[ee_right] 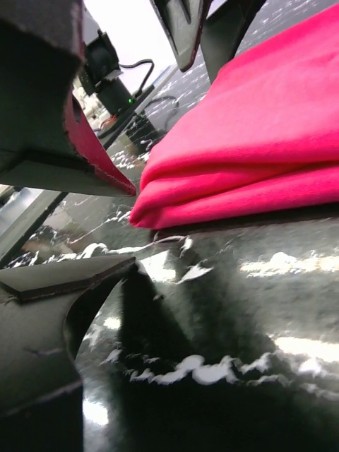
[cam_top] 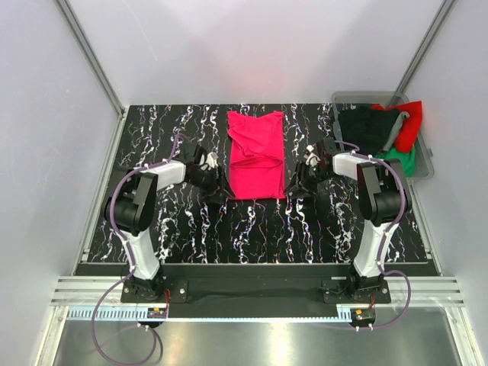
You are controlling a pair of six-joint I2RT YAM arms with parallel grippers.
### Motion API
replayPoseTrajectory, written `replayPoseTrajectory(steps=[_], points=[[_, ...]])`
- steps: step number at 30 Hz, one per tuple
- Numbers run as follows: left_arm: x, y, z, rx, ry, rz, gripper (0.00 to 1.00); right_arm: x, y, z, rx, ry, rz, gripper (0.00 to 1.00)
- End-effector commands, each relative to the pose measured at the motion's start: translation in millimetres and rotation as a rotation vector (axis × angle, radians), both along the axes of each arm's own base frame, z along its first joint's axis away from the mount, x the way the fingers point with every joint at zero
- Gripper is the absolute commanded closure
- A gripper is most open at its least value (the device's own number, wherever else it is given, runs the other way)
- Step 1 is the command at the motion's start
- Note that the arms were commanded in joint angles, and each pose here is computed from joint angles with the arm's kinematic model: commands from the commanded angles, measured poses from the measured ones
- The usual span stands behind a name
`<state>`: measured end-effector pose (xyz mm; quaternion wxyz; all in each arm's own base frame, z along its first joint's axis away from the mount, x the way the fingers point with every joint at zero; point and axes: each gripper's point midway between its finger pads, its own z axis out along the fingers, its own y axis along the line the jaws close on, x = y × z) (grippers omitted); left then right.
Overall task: Fold and stack the t-shirts
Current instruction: Fold the tshirt
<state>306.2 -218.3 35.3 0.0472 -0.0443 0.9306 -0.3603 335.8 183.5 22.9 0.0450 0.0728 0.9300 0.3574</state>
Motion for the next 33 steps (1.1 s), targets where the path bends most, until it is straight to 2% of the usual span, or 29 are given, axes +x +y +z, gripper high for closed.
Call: replayPoseTrajectory(steps=[1, 8, 11, 13, 16, 17, 19, 20, 24, 33], points=[[16.0, -8.2, 7.9, -0.044, -0.036, 0.001, 0.39, 15.6, 14.9, 11.0, 0.05, -0.04, 0.008, 0.54], [20.3, -9.5, 0.5, -0.042, -0.025, 0.008, 0.46, 15.7, 22.0, 4.4, 0.064, -0.016, 0.015, 0.54], [21.4, -11.4, -0.3, -0.052, -0.017, 0.007, 0.53, 14.9, 24.3, 3.7, 0.077, -0.003, 0.015, 0.57], [20.8, -13.1, -0.7, -0.06, -0.01, 0.005, 0.65, 13.5, 25.7, 3.2, 0.084, 0.003, 0.02, 0.61], [21.0, -13.6, -2.5, -0.062, -0.004, 0.006, 0.84, 8.9, 27.6, 3.7, 0.1, 0.017, 0.024, 0.72], [20.3, -13.8, -2.5, -0.064, -0.002, 0.005, 0.9, 7.5, 27.3, 5.0, 0.105, 0.019, 0.023, 0.81], [21.2, -13.7, -1.1, -0.062, -0.006, 0.006, 1.0, 2.8, 25.3, 7.0, 0.105, 0.026, 0.016, 0.92], [22.3, -13.6, 2.1, -0.062, -0.016, 0.006, 1.0, 2.7, 24.1, 12.8, 0.107, 0.014, 0.01, 0.97], [23.4, -11.7, 12.4, -0.061, -0.041, 0.005, 1.0, -3.1, 16.0, 23.4, 0.108, 0.008, -0.02, 1.0], [32.7, -13.5, 55.2, -0.085, -0.155, -0.007, 1.0, -15.5, 11.5, 53.9, 0.149, -0.041, -0.021, 1.0]])
